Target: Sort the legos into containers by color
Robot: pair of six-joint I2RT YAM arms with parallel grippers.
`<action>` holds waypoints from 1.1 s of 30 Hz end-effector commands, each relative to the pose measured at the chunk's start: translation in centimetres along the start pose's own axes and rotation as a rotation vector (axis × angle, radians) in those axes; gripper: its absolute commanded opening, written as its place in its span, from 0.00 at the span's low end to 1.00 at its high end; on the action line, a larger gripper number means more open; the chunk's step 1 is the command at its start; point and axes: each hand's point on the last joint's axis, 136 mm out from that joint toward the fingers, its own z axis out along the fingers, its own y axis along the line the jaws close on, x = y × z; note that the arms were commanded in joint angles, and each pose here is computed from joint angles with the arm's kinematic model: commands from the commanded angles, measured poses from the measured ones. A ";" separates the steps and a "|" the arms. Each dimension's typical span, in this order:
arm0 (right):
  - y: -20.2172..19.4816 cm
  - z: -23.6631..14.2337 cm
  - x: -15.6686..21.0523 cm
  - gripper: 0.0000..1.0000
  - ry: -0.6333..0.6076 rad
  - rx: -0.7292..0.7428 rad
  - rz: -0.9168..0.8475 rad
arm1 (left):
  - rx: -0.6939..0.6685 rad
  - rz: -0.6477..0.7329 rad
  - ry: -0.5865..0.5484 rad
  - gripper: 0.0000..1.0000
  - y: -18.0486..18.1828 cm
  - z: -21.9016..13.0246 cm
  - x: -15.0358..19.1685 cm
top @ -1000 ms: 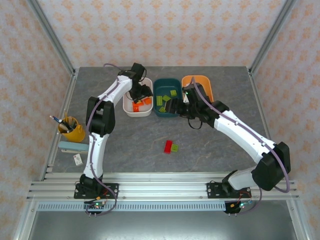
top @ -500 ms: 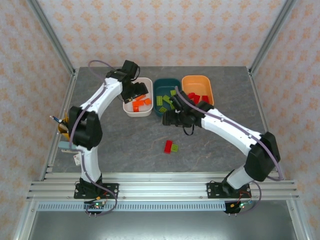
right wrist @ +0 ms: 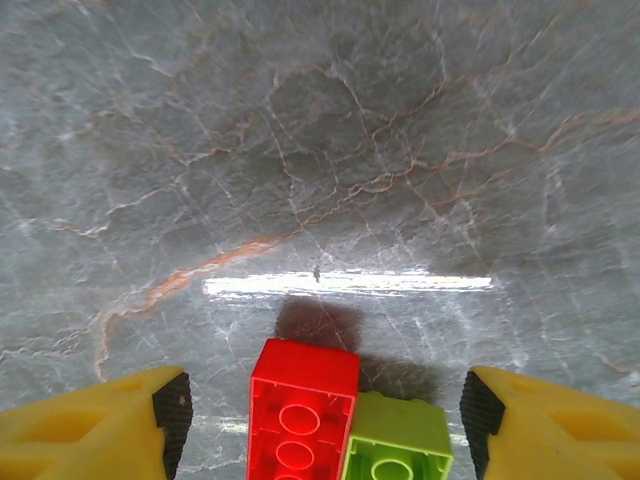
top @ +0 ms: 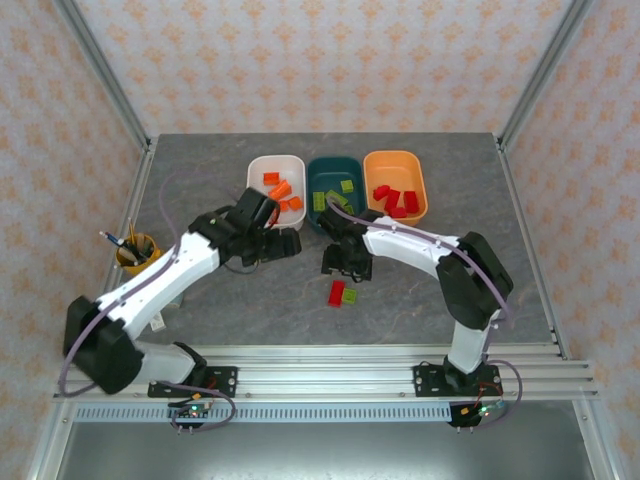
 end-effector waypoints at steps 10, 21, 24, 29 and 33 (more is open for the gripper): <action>0.2 1.7 1.8 0.66 0.115 0.014 0.096 | 0.155 0.040 -0.012 0.85 1.1 -3.0 4.7; 0.7 2.3 3.7 0.61 0.149 0.054 0.085 | 0.194 0.046 0.027 0.85 0.8 -2.4 5.7; 0.8 2.4 4.1 0.58 0.150 0.063 0.083 | 0.234 0.054 0.040 0.85 0.3 -2.4 6.2; 0.7 2.8 4.2 0.48 0.143 0.081 0.081 | 0.259 0.053 0.064 0.85 0.4 -2.2 7.1; 0.7 3.0 3.8 0.42 0.127 0.087 0.074 | 0.269 0.047 0.060 0.85 0.3 -2.2 7.1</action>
